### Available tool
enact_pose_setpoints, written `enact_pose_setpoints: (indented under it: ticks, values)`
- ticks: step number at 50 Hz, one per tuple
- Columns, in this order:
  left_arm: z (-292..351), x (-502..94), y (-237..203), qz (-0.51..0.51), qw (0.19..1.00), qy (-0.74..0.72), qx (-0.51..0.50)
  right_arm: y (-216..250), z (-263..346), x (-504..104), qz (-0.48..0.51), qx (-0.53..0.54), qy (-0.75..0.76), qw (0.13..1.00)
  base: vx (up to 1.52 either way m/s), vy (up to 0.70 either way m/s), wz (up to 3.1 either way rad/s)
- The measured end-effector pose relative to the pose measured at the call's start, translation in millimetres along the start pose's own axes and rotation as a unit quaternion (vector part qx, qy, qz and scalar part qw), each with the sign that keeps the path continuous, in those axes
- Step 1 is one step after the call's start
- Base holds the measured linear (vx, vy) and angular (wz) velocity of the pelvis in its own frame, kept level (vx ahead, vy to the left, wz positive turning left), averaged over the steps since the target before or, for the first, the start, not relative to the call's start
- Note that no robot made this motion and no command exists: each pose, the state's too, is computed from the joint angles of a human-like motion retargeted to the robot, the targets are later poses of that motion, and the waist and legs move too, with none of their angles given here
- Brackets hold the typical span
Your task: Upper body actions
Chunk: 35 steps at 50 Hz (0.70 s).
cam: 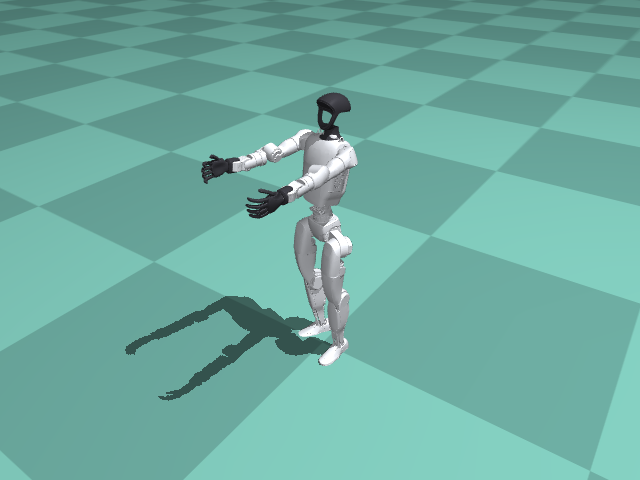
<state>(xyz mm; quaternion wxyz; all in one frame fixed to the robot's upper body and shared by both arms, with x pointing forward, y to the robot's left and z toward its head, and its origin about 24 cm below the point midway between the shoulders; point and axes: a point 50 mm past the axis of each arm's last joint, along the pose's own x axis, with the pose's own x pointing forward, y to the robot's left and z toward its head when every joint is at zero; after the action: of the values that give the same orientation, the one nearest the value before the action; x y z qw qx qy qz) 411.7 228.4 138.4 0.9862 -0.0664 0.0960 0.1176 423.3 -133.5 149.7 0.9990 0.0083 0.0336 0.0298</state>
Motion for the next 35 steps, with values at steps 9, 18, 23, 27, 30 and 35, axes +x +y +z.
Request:
enact_pose_setpoints:
  ticks: [9,18,23,27,30,35]
  values:
    - [8.0,0.2,-3.4,-0.005,1.0,-0.012,-0.018,-7.1,4.9,0.2,-0.037,-0.003,-0.007,0.999,0.0,0.0,0.0]
    - [7.1,0.2,-1.1,-0.003,1.0,-0.01,-0.022,-9.2,5.0,0.0,-0.037,-0.016,-0.008,0.999,0.0,0.0,0.0]
    - [6.8,0.2,-0.2,-0.002,1.0,-0.012,-0.021,-11.3,1.8,-0.8,-0.044,-0.003,-0.007,0.999,0.0,0.0,0.0]
    - [5.7,0.1,3.1,0.001,1.0,-0.01,-0.009,-13.4,-3.3,-1.9,-0.048,-0.005,-0.004,0.999,0.0,0.0,0.0]
    - [2.0,-0.2,7.7,0.012,1.0,-0.006,0.002,-15.3,-10.7,-3.6,-0.053,-0.011,0.004,0.999,0.0,0.0,0.0]
    - [-12.4,-1.4,15.4,0.018,1.0,0.011,0.011,-16.0,-33.7,-8.8,-0.053,-0.015,0.03,0.998,0.0,0.0,0.0]
